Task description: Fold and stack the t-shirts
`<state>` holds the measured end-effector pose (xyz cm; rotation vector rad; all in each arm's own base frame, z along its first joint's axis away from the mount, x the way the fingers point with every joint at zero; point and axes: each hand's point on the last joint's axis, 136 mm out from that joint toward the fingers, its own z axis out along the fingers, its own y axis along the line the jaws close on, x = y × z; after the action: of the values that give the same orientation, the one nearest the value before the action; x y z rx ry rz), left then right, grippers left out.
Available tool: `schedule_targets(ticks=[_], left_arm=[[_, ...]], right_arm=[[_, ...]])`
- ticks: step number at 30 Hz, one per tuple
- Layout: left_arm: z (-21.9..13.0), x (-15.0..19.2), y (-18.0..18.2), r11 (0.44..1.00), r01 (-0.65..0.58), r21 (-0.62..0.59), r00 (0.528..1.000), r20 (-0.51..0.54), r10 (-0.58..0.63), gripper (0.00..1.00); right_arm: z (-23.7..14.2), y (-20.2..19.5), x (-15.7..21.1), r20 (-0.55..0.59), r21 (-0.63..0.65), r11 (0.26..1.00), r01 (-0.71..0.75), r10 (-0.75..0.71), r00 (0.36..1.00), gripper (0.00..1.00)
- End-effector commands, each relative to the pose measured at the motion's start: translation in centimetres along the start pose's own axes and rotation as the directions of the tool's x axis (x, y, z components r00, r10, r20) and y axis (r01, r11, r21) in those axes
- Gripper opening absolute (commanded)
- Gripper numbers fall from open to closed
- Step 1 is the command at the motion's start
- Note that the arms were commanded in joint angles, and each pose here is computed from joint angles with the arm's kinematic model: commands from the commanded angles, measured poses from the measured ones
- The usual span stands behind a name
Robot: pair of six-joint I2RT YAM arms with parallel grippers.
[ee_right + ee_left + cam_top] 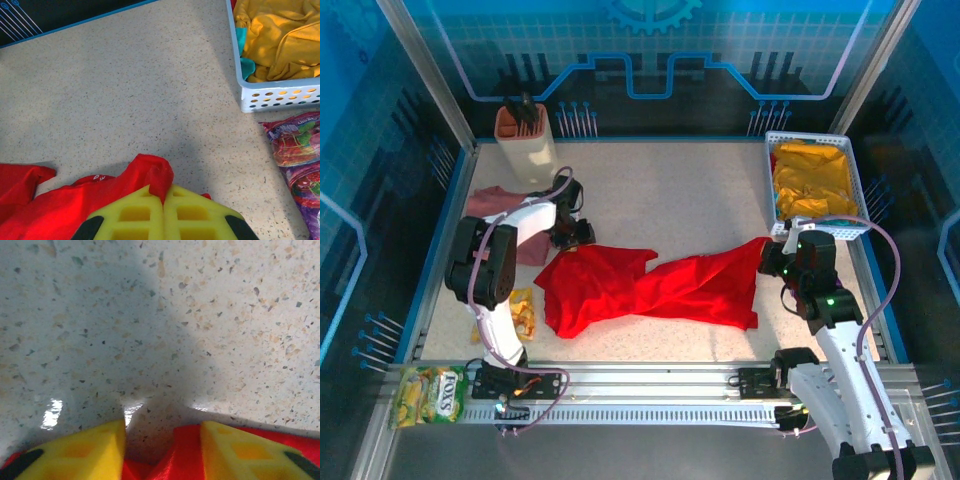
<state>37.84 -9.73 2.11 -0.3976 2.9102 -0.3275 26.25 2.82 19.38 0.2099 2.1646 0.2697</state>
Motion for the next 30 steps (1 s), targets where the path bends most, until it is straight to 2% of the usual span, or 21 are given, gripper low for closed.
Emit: schedule_targets(ticks=[1, 3, 6, 8, 20, 27, 30], left_arm=[[0.8, 0.7, -0.4, 0.999, 0.007, 0.045, 1.000, -0.025, -0.006, 0.36], [0.6, 0.5, -0.9, 0.998, 0.012, 0.067, 1.000, -0.018, -0.011, 0.28], [-0.4, -0.1, -1.4, 0.997, 0.014, 0.082, 1.000, 0.002, -0.015, 0.09], [-1.6, -0.6, -1.8, 0.996, 0.007, 0.093, 1.000, 0.026, -0.009, 0.01], [-13.5, -2.4, -3.6, 0.987, -0.118, 0.110, 0.967, 0.240, 0.089, 0.00], [-17.4, -2.7, -4.3, 0.978, -0.167, 0.122, 0.944, 0.308, 0.123, 0.00], [-19.7, -3.7, -4.9, 0.974, -0.194, 0.121, 0.919, 0.370, 0.137, 0.00]], right_arm=[[0.1, -0.1, -0.4, 0.017, -0.004, 1.000, -0.010, 0.010, 1.000, 0.00], [0.1, -0.1, -0.5, 0.020, -0.006, 1.000, -0.013, 0.013, 1.000, 0.00], [-0.1, 0.0, -0.8, 0.028, -0.008, 1.000, -0.014, 0.014, 1.000, 0.00], [-0.2, 0.1, -1.1, 0.034, -0.008, 1.000, -0.012, 0.012, 0.999, 0.00], [-1.0, 0.2, -2.8, 0.068, 0.002, 1.000, -0.013, 0.013, 0.998, 0.00], [-1.6, 0.5, -4.0, 0.084, 0.001, 1.000, -0.029, 0.029, 0.996, 0.00], [-1.9, 0.7, -5.7, 0.094, 0.009, 0.997, -0.079, 0.077, 0.993, 0.00]])
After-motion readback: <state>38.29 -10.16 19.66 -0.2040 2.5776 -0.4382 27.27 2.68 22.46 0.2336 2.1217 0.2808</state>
